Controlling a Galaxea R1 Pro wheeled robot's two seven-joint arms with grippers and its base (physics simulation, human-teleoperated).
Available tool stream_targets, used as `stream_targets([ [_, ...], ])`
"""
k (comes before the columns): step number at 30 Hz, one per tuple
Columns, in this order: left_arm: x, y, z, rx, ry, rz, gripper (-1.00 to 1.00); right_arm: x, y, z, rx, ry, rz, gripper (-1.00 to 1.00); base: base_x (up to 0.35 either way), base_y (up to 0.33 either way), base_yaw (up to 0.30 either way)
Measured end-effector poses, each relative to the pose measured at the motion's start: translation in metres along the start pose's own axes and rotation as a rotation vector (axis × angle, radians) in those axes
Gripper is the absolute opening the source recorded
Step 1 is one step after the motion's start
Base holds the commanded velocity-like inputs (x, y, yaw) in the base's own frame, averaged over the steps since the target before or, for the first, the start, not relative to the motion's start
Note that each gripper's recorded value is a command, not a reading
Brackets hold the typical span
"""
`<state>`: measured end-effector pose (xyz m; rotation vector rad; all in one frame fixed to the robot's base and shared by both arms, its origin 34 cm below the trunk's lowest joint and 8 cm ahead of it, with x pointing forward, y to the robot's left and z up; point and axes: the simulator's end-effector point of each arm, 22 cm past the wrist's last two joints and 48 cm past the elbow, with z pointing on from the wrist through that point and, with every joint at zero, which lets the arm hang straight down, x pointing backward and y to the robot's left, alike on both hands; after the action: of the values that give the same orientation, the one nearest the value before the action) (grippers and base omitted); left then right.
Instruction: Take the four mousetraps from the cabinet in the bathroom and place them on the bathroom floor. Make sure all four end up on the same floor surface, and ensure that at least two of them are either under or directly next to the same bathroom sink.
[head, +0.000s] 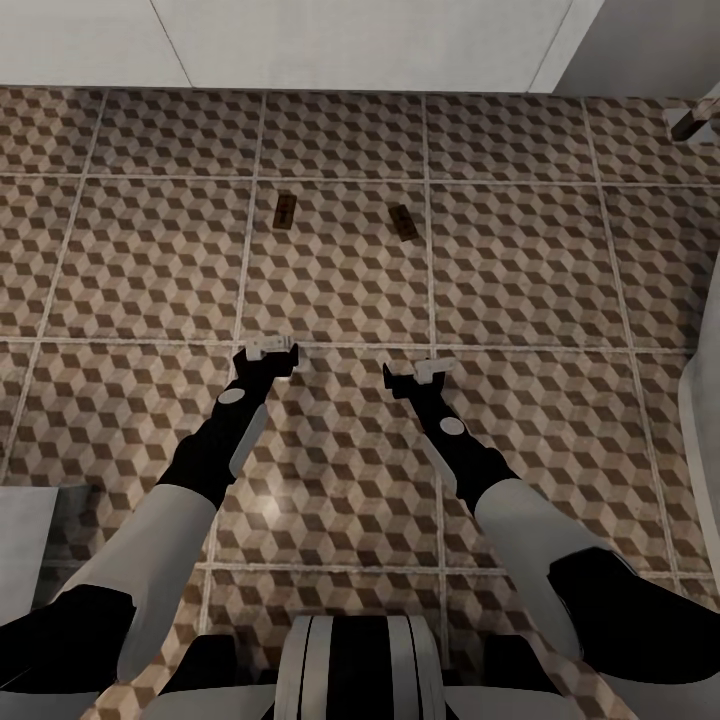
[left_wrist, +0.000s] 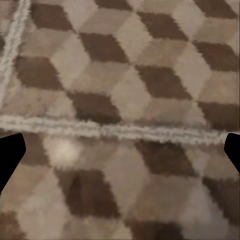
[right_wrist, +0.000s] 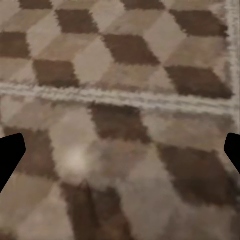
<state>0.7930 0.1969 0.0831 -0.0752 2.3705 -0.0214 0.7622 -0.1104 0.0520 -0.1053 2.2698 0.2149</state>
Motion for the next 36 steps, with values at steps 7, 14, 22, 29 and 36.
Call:
stream_targets([
  [7,-0.004,-0.001,0.000,0.002,-0.007,-0.001,1.00,-0.001,0.000,0.000,0.000,-0.001,0.000,1.00,0.000,0.000,0.000],
  [14,-0.006,-0.001,-0.001,0.001,-0.009,-0.002,1.00,-0.002,0.000,0.000,0.001,-0.004,0.000,1.00,0.000,0.000,0.000],
  [22,-0.026,-0.004,-0.003,0.008,-0.049,-0.008,1.00,-0.002,-0.001,0.000,0.001,-0.004,-0.001,1.00,0.000,0.000,0.000],
  [29,-0.028,-0.005,-0.003,0.009,-0.050,-0.009,1.00,-0.002,0.000,0.000,0.000,-0.005,0.000,1.00,0.000,0.000,0.000],
  [36,-0.048,-0.006,-0.011,0.010,-0.065,-0.005,1.00,-0.025,0.001,-0.004,0.001,-0.032,-0.005,1.00,0.000,0.000,0.000],
])
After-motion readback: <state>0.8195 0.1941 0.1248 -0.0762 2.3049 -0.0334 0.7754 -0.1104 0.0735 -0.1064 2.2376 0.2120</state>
